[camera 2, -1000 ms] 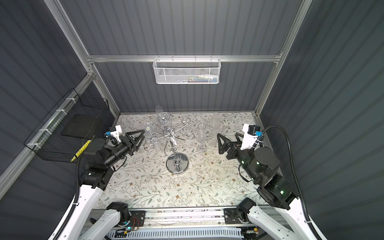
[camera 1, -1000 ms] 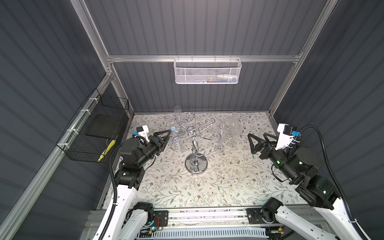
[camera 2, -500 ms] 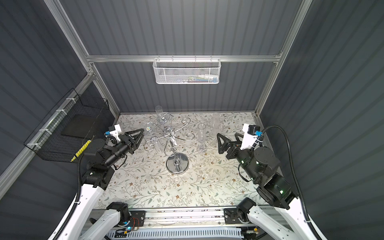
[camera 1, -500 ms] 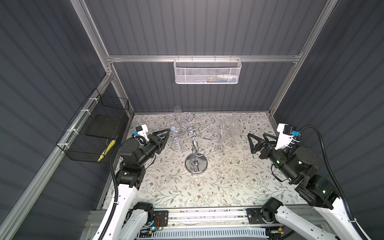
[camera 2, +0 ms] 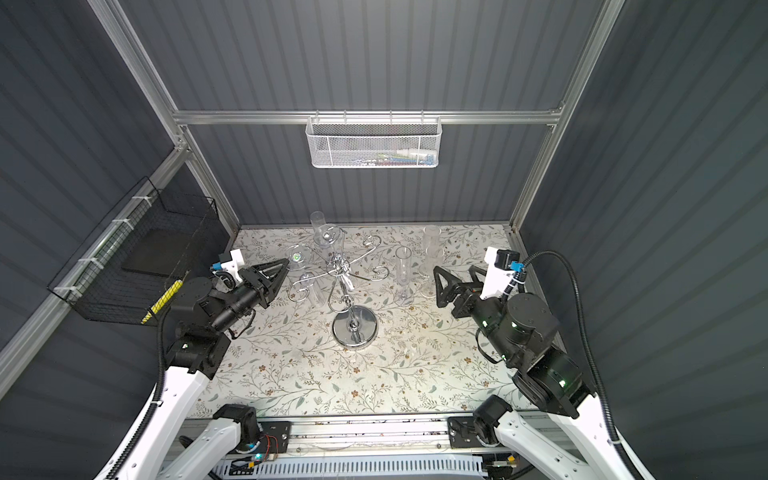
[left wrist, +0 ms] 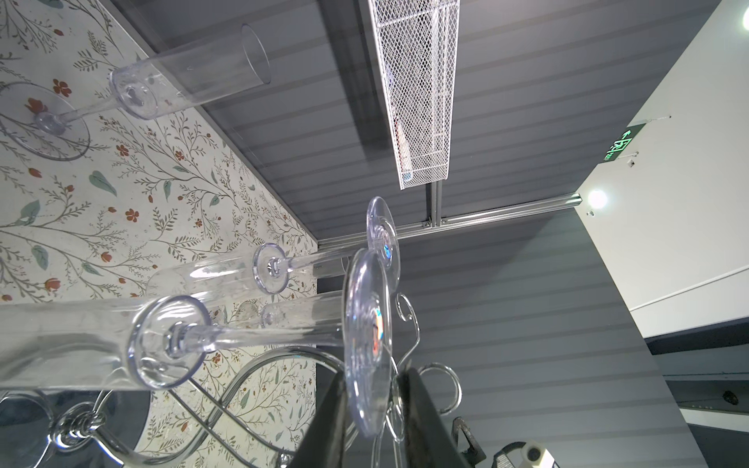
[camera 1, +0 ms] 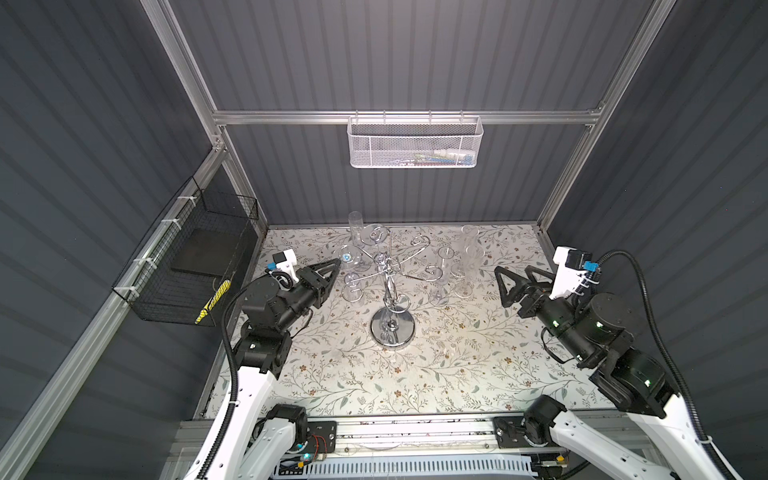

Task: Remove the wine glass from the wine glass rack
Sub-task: 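Close the left gripper on the foot of a flute hanging on the rack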

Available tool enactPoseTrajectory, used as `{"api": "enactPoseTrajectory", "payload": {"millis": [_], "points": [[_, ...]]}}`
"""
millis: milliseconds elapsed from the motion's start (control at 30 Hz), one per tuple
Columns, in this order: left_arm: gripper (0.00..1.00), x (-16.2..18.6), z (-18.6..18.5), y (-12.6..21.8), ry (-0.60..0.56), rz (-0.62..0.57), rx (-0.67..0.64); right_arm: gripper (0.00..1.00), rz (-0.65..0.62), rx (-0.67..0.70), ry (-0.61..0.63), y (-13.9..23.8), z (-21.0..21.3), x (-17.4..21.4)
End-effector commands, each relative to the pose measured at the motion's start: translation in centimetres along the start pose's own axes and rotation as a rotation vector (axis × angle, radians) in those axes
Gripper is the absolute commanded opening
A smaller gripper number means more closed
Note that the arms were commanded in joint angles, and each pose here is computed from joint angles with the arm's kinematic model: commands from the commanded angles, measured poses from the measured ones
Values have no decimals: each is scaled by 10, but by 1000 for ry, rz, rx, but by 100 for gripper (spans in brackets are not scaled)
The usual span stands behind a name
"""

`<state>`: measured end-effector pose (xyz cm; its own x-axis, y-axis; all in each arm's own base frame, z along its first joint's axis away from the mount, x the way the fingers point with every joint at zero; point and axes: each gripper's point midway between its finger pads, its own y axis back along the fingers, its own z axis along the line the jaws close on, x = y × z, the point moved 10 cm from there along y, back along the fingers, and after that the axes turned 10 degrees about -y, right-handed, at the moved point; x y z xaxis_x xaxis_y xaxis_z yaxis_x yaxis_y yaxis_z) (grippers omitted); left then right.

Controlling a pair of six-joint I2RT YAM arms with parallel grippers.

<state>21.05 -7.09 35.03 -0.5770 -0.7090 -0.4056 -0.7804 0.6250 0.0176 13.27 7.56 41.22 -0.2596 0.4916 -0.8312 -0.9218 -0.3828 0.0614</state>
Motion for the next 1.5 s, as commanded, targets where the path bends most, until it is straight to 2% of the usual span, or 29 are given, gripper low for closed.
{"api": "enactPoseTrajectory", "payload": {"millis": [0, 1067, 1200, 1467], "points": [[26, 0, 0, -1, -1, 4, 13, 99, 2, 5, -2, -1, -1, 1], [13, 0, 2, -1, 40, -13, 31, 99, 3, 3, -19, 1, -3, 4], [6, 0, 2, -1, 43, -15, 32, 99, 1, 2, -19, 2, -3, 4], [3, 0, 1, 1, 66, -24, 41, 99, 1, -2, -25, 4, -4, 4]]}}
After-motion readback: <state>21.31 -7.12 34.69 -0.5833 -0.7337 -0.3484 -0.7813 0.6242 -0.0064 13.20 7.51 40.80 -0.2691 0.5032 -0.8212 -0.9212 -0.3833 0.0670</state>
